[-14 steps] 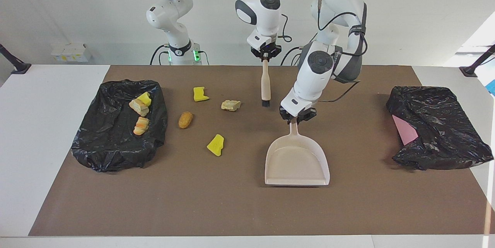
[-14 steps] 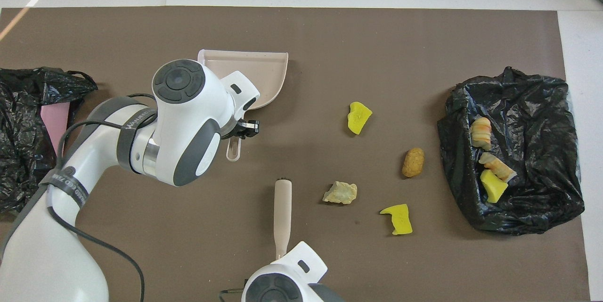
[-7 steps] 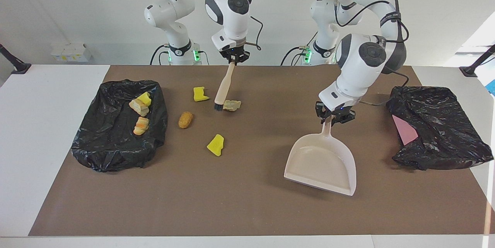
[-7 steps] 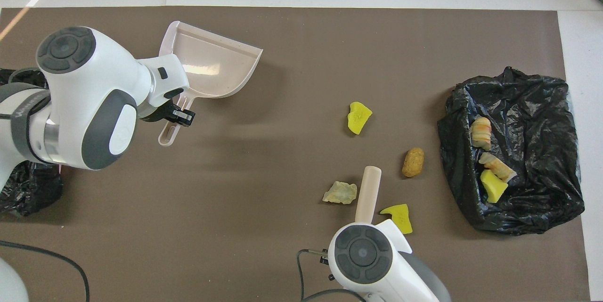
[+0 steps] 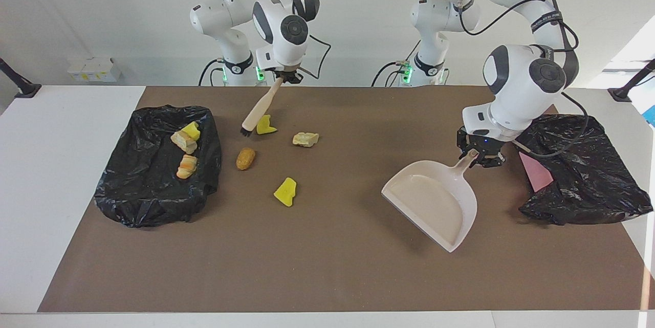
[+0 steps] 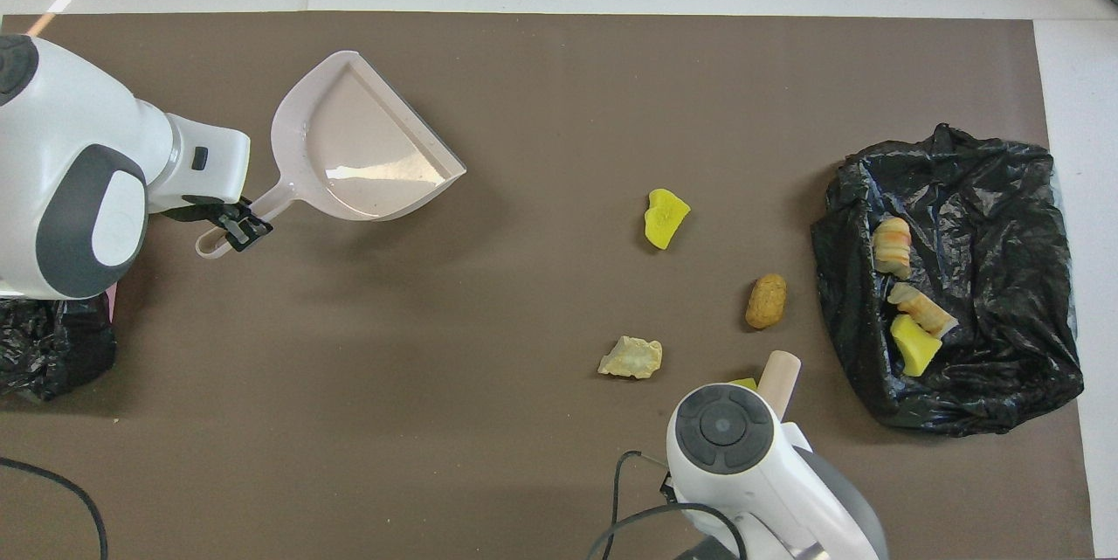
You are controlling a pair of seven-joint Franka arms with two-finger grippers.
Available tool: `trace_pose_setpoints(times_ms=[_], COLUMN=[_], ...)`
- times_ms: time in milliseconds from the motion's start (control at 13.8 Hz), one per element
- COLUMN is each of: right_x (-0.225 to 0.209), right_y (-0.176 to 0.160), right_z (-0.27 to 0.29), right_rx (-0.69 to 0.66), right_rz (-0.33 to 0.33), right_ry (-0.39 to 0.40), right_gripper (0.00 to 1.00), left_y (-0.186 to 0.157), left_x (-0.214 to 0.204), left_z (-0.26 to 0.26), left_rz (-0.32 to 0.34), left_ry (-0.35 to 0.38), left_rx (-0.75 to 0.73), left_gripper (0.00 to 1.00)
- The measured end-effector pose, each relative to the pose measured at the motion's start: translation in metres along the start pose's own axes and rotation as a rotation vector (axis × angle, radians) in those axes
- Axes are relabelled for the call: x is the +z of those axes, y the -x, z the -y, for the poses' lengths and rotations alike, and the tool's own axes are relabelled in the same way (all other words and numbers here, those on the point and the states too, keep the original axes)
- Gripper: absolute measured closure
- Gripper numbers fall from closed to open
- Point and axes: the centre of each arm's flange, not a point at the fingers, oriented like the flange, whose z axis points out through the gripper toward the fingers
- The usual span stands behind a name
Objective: Sweep and dump trash in bin
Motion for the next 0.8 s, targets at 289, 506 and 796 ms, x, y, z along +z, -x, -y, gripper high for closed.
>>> trace_pose_setpoints(times_ms=[289, 506, 796], right_x=[0.028, 0.039, 0.035], right_y=[0.011, 0.018, 0.013], right_z=[-0.020, -0.014, 0.003], right_rx=[0.034, 0.011, 0.009], right_rz=[-0.004, -0.034, -0.067], right_ry=[0.016, -0.005, -0.109], right_gripper=[0.74, 0.74, 0.74], left_y=[0.018, 0.022, 0.005], left_x=[0.011, 0.025, 0.047], left_z=[0.000, -0.033, -0.110], left_rz=[0.075, 0.156, 0.229], left_ry=[0.001, -0.003, -0.061], left_rx=[0.207, 0.303, 0.467], left_gripper=[0.68, 0.68, 0.68])
